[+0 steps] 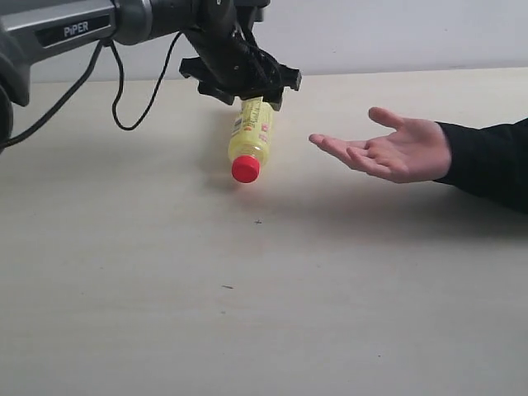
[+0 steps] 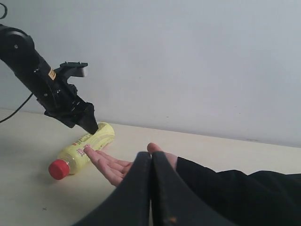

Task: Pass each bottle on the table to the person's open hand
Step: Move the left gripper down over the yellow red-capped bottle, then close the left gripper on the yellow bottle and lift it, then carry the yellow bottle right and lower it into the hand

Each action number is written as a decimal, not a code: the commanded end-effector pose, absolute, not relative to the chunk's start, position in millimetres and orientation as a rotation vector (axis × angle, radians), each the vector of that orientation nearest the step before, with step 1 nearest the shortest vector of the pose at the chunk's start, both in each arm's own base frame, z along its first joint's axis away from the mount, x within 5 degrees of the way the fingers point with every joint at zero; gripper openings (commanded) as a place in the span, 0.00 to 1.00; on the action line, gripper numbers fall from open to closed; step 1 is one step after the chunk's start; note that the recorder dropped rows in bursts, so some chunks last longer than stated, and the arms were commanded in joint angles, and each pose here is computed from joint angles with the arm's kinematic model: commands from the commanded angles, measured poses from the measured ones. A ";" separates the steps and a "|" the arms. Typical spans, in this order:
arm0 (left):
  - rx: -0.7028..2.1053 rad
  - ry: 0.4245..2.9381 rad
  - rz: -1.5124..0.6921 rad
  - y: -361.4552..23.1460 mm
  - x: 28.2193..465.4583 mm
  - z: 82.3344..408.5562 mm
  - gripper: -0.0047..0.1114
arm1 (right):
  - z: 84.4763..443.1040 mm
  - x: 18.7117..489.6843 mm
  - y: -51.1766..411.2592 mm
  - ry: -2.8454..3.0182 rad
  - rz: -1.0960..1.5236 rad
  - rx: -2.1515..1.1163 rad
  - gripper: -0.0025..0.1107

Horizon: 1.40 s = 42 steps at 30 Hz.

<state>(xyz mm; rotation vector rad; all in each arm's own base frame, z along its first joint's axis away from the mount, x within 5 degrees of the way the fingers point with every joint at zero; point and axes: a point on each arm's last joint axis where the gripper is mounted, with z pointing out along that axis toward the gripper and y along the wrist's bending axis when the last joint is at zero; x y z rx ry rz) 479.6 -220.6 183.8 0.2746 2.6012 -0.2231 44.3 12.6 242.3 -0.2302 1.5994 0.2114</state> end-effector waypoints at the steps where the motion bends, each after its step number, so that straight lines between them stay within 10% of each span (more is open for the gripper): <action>1: 0.219 2.653 -0.152 -220.2 486.2 174.9 0.67 | 240.9 44.5 12.6 1.597 0.209 -0.228 0.02; 23: 0.224 2.711 -0.144 -231.8 489.9 120.1 0.64 | 240.9 44.5 12.6 1.597 0.209 -0.228 0.02; 28: 0.219 2.766 -0.116 -229.1 484.9 122.9 0.11 | 240.9 44.5 12.6 1.597 0.209 -0.228 0.02; 42: 0.244 2.675 -0.198 -266.2 420.9 284.2 0.07 | 240.9 44.5 12.6 1.597 0.209 -0.228 0.02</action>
